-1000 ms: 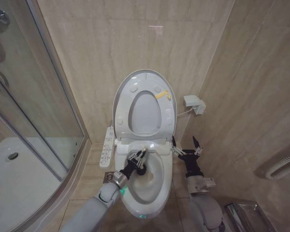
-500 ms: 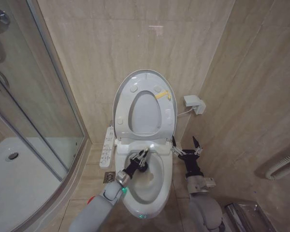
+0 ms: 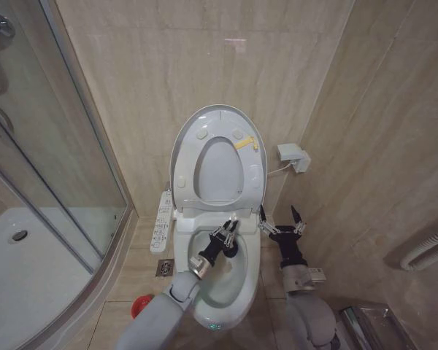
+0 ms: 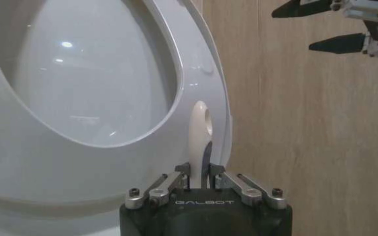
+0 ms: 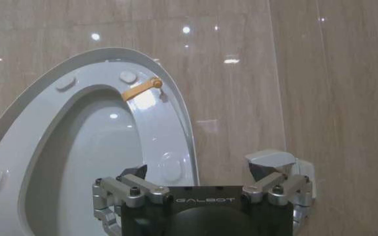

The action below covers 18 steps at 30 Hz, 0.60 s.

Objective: Open the toilet lid, clean the toilet bowl with a toilet brush, close the toilet lid, and flush.

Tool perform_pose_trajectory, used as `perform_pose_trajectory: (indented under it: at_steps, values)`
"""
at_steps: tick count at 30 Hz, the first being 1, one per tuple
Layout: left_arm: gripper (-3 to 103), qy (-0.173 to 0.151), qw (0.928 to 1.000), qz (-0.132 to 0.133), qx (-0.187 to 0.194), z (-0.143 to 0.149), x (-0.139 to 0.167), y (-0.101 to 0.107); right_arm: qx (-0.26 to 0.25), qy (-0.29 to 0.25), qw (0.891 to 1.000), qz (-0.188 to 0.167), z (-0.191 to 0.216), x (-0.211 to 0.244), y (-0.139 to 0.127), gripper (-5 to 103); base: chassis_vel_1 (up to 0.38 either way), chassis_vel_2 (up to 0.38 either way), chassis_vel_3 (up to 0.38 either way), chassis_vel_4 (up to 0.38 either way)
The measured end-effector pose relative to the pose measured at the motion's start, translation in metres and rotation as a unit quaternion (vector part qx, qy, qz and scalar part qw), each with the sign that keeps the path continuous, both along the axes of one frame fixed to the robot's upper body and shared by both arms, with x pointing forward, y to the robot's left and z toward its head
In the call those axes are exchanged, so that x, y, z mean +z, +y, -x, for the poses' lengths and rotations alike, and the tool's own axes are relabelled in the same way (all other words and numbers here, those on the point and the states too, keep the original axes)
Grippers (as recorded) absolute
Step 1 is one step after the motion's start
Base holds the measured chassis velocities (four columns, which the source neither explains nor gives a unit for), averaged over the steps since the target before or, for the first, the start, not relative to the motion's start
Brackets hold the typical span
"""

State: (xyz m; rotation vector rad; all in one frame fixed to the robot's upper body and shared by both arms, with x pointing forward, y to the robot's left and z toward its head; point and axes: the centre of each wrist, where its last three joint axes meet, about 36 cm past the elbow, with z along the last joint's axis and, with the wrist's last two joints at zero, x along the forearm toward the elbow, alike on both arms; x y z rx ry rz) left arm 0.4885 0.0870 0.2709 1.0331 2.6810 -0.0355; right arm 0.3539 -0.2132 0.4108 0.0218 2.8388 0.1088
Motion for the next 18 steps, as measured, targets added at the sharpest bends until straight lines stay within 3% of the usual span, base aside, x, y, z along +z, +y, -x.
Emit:
perform_pose_trajectory:
  at_steps: [13, 18]
  values:
    - [18, 0.041, 0.9983, 0.037, -0.016, 0.009, -0.025, -0.03, 0.0, 0.0, 1.0, 0.0, 0.0, 0.0, 0.0, 100, 0.0, 0.0, 0.0, 0.0]
    - [18, 0.044, 0.9988, 0.022, -0.009, 0.006, -0.044, -0.015, 0.0, 0.0, 1.0, 0.0, 0.0, 0.0, 0.0, 100, 0.0, 0.0, 0.0, 0.0]
